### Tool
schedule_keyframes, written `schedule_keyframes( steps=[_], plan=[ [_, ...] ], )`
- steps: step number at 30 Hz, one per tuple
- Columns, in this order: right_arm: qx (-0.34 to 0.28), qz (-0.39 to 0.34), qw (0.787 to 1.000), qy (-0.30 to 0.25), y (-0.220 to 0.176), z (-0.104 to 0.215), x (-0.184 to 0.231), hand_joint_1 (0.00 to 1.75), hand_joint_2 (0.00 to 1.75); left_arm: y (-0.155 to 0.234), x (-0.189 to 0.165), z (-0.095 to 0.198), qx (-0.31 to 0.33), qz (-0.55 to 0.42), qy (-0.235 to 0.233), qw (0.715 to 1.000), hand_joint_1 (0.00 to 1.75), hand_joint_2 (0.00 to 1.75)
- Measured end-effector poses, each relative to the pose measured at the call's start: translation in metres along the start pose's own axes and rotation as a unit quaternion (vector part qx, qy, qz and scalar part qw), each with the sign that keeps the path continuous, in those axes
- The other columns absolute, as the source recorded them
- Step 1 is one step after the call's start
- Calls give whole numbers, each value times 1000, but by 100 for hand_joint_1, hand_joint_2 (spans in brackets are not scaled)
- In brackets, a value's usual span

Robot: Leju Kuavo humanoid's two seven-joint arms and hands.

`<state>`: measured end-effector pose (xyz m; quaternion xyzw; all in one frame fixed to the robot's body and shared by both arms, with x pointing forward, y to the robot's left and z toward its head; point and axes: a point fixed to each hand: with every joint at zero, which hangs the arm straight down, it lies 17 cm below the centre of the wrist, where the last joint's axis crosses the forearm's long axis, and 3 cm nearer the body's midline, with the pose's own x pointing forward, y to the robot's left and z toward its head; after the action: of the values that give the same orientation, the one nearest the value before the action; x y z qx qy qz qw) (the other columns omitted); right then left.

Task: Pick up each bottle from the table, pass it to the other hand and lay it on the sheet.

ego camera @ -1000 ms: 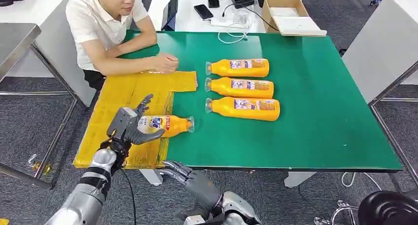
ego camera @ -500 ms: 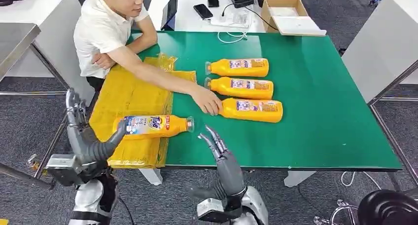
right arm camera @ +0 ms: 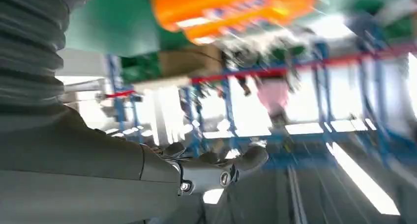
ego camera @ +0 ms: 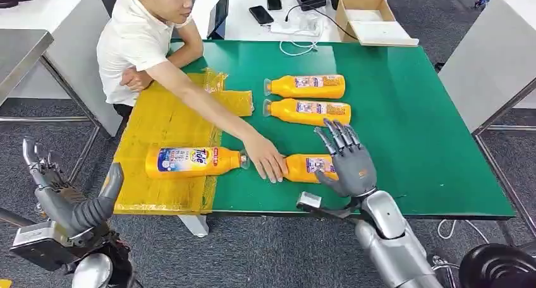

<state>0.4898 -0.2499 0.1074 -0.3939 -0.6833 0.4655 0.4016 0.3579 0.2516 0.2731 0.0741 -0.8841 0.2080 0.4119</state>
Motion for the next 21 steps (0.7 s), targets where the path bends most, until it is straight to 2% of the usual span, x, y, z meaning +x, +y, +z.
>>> schedule_keyframes(
  steps=[4, 10, 16, 21],
  plan=[
    [55, 6, 998, 20, 18, -6, -28, 0, 175, -3, -10, 4, -11, -15, 12, 1000, 0, 175],
    [109, -24, 993, 31, 45, -3, -37, 0, 175, -8, -19, 5, -17, -17, 24, 999, 0, 175],
    [203, -86, 974, 44, 95, 21, -28, 0, 175, -21, -23, 1, -29, -13, 22, 999, 0, 175],
    [246, -114, 961, 51, 117, 39, -26, 0, 175, -31, -26, 0, -42, -4, 27, 999, 0, 175]
  ],
)
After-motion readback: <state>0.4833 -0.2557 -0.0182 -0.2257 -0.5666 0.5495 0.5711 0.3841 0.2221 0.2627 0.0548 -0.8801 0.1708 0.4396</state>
